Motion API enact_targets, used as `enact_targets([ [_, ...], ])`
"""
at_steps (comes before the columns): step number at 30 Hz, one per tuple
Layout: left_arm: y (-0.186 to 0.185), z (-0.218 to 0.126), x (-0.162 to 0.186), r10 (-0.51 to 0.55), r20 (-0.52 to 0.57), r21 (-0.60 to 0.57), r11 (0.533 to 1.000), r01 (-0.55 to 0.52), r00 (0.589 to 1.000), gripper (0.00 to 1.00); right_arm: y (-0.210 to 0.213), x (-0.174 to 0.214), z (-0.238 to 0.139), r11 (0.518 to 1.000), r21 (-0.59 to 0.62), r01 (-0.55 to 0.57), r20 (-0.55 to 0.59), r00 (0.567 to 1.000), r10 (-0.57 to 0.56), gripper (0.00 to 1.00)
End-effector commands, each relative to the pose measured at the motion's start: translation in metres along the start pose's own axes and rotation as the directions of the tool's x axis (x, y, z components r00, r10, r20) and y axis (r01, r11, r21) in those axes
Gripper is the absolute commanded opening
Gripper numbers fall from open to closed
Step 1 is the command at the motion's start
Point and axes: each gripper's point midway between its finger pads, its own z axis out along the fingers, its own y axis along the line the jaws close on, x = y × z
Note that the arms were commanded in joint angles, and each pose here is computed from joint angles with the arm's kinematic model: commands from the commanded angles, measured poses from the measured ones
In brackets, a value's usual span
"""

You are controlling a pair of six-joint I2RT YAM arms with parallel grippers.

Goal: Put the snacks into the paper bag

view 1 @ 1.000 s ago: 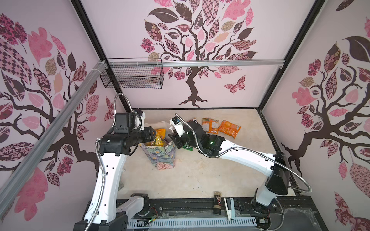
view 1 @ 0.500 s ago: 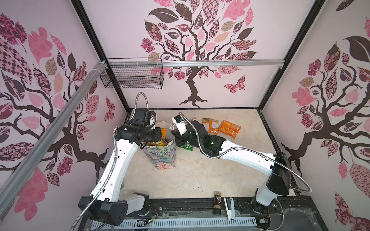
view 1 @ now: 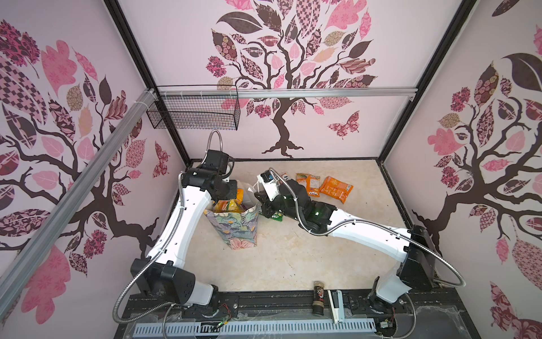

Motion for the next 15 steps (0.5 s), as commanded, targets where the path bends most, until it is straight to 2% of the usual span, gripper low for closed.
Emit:
enact_targets([
  [1, 0.0, 0.01, 0.005, 0.027, -0.042, -0.009, 1.0, -0.027, 0.999, 0.0, 0.005, -0.042, -0.026, 1.0, -0.022, 0.01, 0.117, 0.993, -0.008, 0.0],
  [15, -0.029, 0.056, -0.002, -0.029, -0.054, 0.077, 0.996, 0.033, 0.998, 0.0, 0.003, -0.041, -0.04, 1.0, -0.02, 0.006, 0.132, 0.991, -0.003, 0.0],
])
